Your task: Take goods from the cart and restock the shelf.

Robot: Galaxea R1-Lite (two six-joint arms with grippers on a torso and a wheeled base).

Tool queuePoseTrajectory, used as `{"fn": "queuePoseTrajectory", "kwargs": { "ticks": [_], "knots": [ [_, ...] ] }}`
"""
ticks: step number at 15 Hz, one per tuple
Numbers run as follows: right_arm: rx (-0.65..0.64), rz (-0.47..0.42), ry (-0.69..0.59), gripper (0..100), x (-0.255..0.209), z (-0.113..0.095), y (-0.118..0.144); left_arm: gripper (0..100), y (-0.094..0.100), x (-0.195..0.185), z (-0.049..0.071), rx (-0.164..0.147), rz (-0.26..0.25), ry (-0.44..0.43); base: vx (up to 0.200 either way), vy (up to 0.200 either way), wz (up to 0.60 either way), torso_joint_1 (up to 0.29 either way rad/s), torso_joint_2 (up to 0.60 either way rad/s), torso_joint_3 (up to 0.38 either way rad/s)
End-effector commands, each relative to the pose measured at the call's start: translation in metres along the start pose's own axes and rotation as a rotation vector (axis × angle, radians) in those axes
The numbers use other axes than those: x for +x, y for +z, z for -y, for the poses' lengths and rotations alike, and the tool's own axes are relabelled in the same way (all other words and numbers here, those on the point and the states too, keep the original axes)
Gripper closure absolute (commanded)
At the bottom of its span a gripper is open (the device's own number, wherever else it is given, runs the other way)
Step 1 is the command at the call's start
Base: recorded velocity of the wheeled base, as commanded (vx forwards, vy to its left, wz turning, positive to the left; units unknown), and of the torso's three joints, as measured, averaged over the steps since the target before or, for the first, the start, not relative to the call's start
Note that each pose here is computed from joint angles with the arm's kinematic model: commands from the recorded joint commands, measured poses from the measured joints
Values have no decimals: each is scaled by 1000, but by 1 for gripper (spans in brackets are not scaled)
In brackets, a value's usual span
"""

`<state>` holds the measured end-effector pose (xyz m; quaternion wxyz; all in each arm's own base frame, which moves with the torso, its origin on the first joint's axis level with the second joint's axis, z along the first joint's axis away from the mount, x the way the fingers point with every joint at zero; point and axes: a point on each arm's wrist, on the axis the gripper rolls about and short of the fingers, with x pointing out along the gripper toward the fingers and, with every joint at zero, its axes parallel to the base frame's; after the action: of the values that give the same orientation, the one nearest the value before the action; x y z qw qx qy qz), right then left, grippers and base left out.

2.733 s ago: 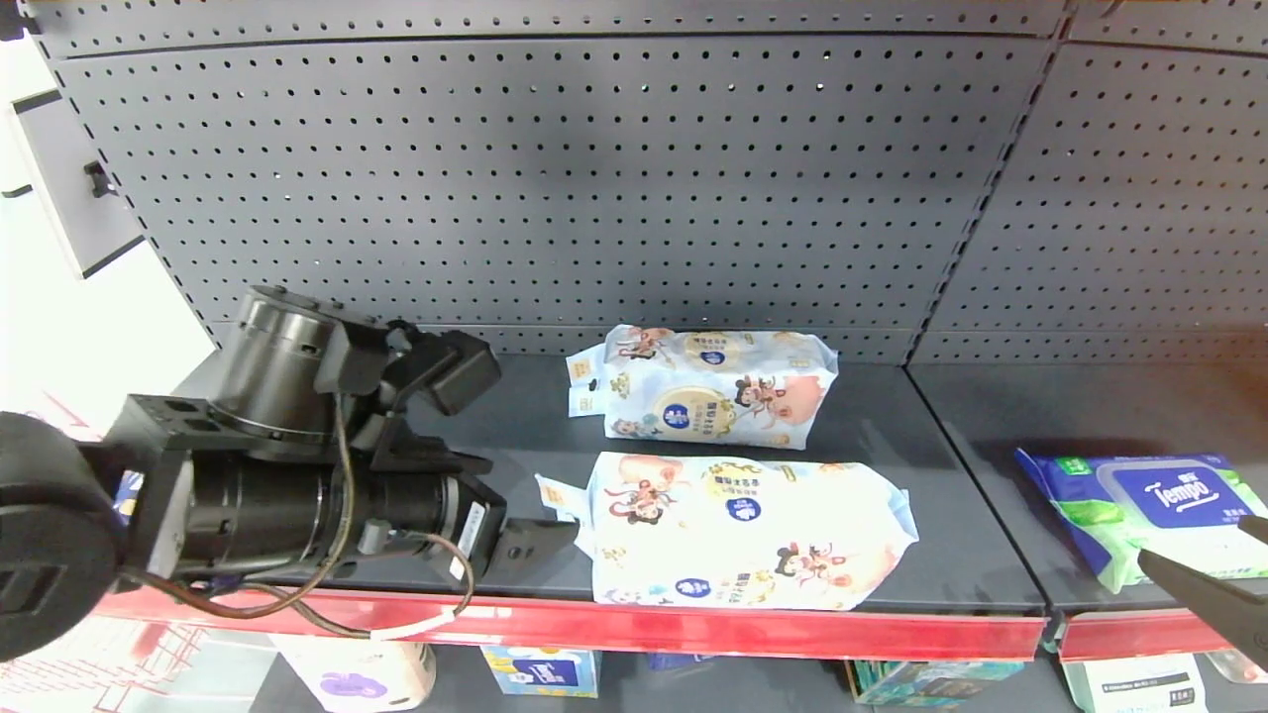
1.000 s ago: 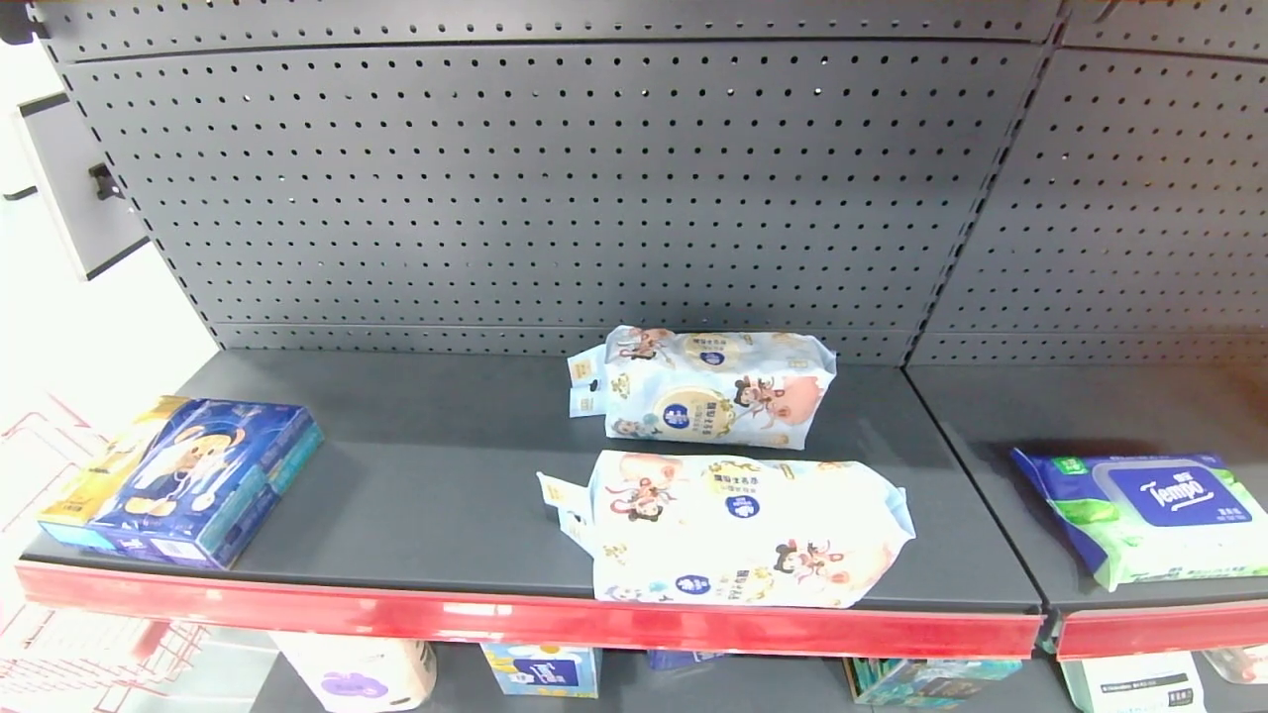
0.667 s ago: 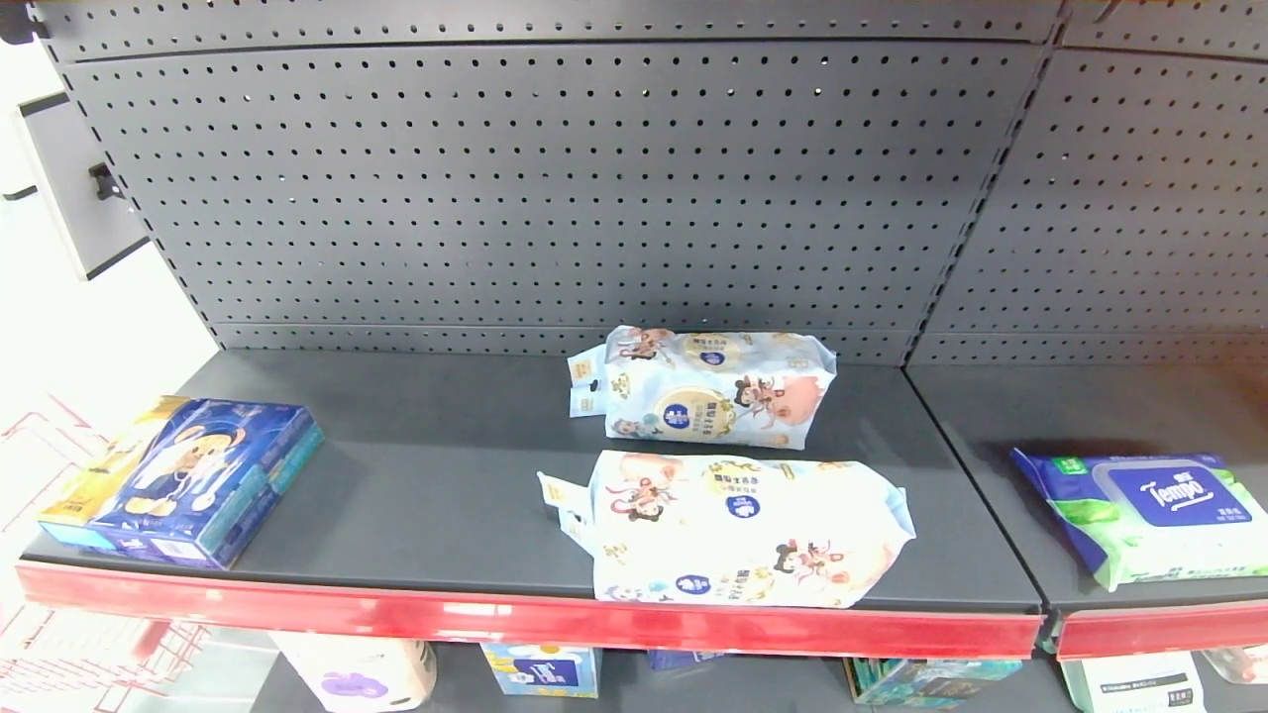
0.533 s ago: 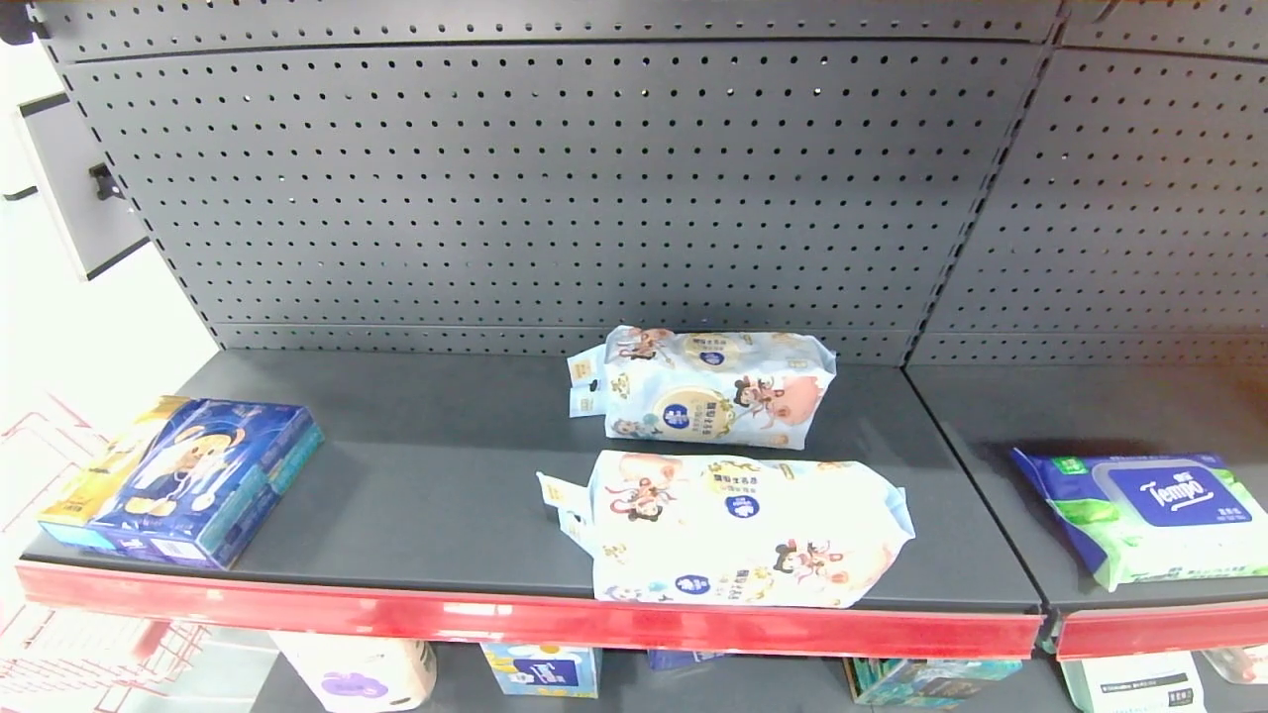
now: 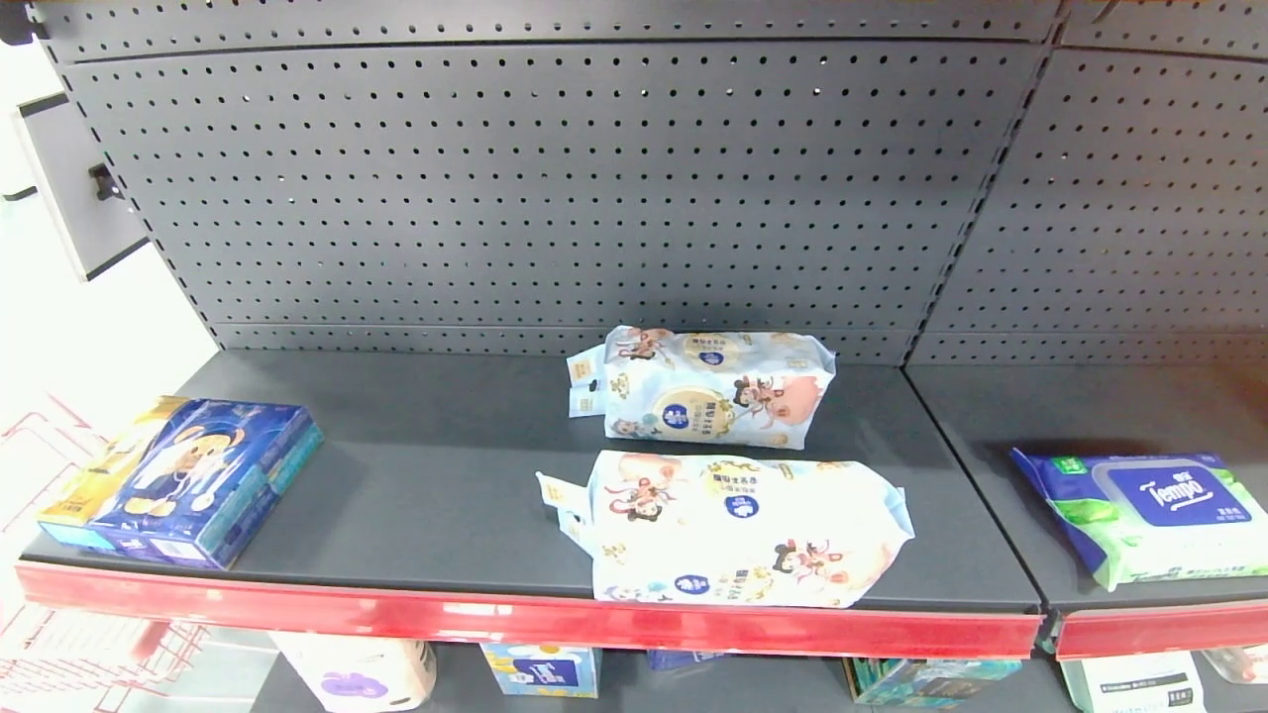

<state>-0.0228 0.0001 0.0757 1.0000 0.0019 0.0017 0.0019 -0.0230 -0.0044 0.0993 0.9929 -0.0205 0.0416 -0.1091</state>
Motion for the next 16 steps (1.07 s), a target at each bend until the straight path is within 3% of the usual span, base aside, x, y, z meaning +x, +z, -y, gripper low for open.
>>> {"fn": "queuePoseTrajectory", "kwargs": {
  "ticks": [1,2,3,4,5,6,7,8,10,13,16],
  "knots": [
    [1,2,1,0,0,0,0,0,0,-1,-4,45,3,-100,0,0,0,0,0,0],
    [1,0,1,0,0,0,0,0,-9,2,-8,42,-24,33,0,0,0,0,0,0],
    [1,0,-1,0,0,0,0,0,-9,2,-11,13,-6,192,0,0,0,0,0,0],
    [1,-1,-1,0,0,0,0,0,-9,2,-12,-10,-1,232,0,0,0,0,0,0],
    [1,-1,1,0,0,0,-1,0,-9,2,-12,-13,2,248,0,0,0,0,0,0],
    [1,0,2,0,0,0,0,0,-10,2,-12,12,-3,238,0,0,0,0,0,0],
    [1,0,1,0,0,0,0,0,-11,3,-9,52,-3,87,0,0,0,0,0,0],
    [1,0,2,0,0,0,0,0,-10,4,-6,68,18,-50,0,0,0,0,0,0],
    [-1,-1,-1,0,0,0,0,0,-11,5,-6,67,22,-59,0,0,0,0,0,0],
    [-2,0,-1,0,0,0,0,0,-11,5,-8,29,21,25,0,0,0,0,0,0],
    [-5,-1,-8,0,0,0,0,0,-11,5,-8,26,22,25,0,0,0,0,0,0]
  ]
}}
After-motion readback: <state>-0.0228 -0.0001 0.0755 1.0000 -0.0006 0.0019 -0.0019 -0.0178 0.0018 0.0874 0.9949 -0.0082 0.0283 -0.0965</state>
